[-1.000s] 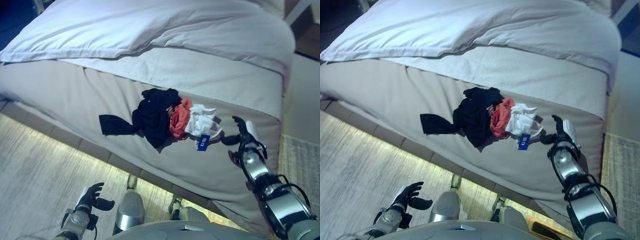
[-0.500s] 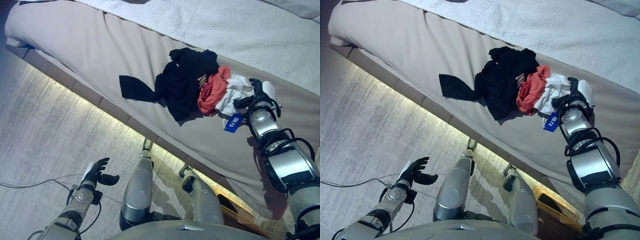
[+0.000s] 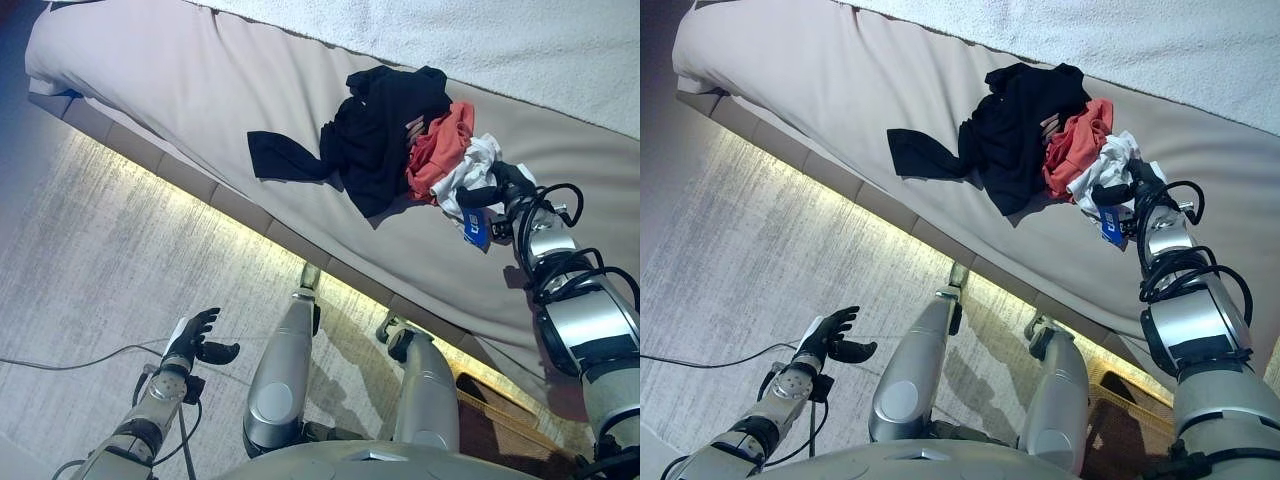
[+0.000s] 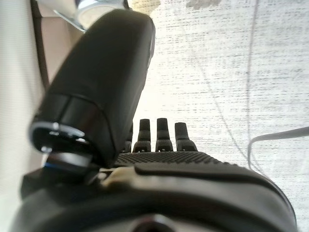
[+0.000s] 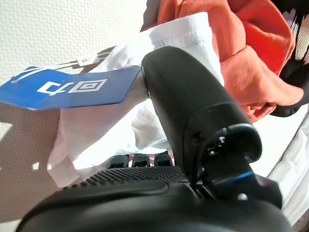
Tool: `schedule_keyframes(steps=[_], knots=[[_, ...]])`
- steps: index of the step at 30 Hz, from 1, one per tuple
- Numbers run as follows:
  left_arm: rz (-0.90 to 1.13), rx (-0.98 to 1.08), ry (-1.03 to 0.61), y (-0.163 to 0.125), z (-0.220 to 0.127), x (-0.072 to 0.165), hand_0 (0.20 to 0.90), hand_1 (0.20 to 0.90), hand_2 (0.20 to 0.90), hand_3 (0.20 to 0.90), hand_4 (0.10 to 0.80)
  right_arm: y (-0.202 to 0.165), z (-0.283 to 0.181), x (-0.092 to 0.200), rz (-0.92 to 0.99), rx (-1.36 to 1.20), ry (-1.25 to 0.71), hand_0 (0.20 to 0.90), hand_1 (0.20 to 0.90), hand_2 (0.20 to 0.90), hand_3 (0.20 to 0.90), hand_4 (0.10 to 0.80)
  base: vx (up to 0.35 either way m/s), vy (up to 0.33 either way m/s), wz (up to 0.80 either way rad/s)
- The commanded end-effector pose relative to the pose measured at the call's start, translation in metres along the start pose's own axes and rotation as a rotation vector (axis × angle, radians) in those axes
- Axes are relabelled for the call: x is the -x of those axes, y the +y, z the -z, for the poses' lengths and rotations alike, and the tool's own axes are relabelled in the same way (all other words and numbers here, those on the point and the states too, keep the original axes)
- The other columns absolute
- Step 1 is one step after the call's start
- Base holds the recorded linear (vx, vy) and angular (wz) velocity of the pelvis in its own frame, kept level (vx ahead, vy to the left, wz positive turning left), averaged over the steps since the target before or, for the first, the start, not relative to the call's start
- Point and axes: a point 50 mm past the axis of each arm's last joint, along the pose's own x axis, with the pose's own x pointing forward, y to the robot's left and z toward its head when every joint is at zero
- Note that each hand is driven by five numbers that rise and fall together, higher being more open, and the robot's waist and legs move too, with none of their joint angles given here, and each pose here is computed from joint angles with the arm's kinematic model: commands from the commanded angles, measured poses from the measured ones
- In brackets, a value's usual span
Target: Pick up the clothes from the bed and place them into the basket
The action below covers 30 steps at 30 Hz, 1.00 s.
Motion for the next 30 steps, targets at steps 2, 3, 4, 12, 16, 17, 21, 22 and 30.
schedule_keyframes(steps=[2,3,4,12,16,17,21,22,30], knots=[[-0.003,-0.003,0.061,0.005,0.03,0.016,0.9,0.9,0.9,0.9,0.8,0.002,0.052,0.008,0.017,0.033,0.204,0.3,0.3,0.3,0.2,0.1,0.0,0.0,0.0],[-0.004,-0.004,0.058,0.004,0.031,0.017,0.9,0.9,0.9,0.9,0.8,-0.003,0.053,0.008,0.055,0.012,0.201,0.3,0.3,0.3,0.2,0.1,0.0,0.0,0.0],[-0.004,-0.004,0.058,0.004,0.031,0.017,0.9,0.9,0.9,0.9,0.8,-0.005,0.053,0.008,0.068,0.004,0.198,0.3,0.3,0.3,0.2,0.1,0.0,0.0,0.0],[-0.009,-0.002,0.053,0.001,0.036,0.021,0.9,0.9,0.9,0.9,0.8,-0.032,0.054,0.011,0.218,-0.184,0.125,0.3,0.3,0.3,0.2,0.1,-0.007,-0.003,-0.03],[-0.015,0.009,0.069,-0.006,0.048,0.03,0.9,0.9,0.9,0.9,0.8,-0.036,0.063,0.018,0.255,-0.413,0.013,0.3,0.3,0.3,0.2,0.1,-0.001,0.021,0.04],[-0.015,0.009,0.072,-0.007,0.05,0.031,0.9,0.9,0.9,0.9,0.8,-0.034,0.065,0.019,0.25,-0.442,-0.005,0.3,0.3,0.3,0.2,0.1,0.035,0.022,-0.05],[-0.018,0.013,0.093,-0.017,0.062,0.04,0.9,0.9,0.9,0.9,0.8,-0.016,0.074,0.032,0.192,-0.587,-0.144,0.3,0.3,0.3,0.2,0.1,0.047,0.033,-0.15],[-0.018,0.011,0.108,-0.024,0.067,0.044,0.9,0.9,0.9,0.9,0.8,0.002,0.082,0.041,0.149,-0.627,-0.165,0.3,0.3,0.3,0.2,0.1,0.082,0.064,-0.25],[-0.019,0.058,0.155,-0.054,0.072,0.052,0.9,0.9,0.9,0.9,0.8,0.059,0.127,0.092,0.09,-0.829,-0.107,0.3,0.3,0.3,0.2,0.1,0.077,0.088,-0.31]])
